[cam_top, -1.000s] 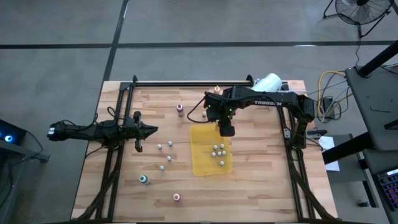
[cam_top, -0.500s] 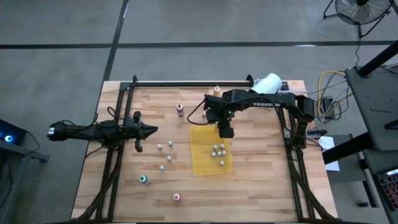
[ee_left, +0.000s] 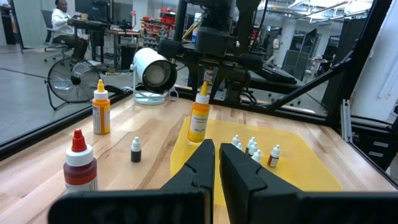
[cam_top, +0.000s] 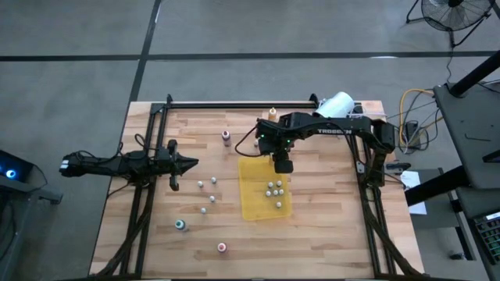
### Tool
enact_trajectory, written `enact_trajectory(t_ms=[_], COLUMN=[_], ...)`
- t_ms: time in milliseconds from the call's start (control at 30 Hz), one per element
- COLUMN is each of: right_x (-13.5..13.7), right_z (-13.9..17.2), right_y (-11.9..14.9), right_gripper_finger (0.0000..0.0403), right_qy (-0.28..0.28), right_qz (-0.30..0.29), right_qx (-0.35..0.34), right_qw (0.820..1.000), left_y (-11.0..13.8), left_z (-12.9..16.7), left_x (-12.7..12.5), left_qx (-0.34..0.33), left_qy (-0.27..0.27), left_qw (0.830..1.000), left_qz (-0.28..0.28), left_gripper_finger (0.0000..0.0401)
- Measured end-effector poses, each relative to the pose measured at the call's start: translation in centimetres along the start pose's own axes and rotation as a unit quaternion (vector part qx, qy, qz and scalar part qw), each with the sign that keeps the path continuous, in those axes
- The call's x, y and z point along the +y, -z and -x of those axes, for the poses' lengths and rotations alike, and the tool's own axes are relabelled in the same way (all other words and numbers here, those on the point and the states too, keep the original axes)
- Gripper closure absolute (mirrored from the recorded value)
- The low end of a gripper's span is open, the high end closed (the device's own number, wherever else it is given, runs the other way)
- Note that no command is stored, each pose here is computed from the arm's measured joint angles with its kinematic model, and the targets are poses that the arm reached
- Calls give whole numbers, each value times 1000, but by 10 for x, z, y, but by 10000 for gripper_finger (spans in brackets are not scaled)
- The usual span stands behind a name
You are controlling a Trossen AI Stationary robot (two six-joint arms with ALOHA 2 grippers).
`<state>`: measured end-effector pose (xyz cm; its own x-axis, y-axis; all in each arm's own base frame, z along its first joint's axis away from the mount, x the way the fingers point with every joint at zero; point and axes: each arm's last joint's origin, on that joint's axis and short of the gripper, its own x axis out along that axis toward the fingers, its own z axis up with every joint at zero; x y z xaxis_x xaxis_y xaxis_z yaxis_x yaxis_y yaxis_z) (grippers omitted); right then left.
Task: Pick & Place food coloring
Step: Put the bottom large yellow food coloring bottle into the yellow bin
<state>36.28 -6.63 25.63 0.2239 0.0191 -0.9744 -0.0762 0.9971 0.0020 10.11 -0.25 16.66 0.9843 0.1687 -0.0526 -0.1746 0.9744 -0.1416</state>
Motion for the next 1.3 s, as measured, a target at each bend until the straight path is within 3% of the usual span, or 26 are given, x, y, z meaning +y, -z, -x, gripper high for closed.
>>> enact_trajectory(t_ms=[1300], right_x=[3], right_z=[-20], right_y=[19], right_gripper_finger=[293], right_qy=[8], right_qz=[-6], right_qx=[-12], right_qw=[1000], left_y=[0], left_z=[0], left_x=[0], left_qx=[0], left_qy=[0], left_qw=[1000], left_qz=[0], left_gripper_finger=[401])
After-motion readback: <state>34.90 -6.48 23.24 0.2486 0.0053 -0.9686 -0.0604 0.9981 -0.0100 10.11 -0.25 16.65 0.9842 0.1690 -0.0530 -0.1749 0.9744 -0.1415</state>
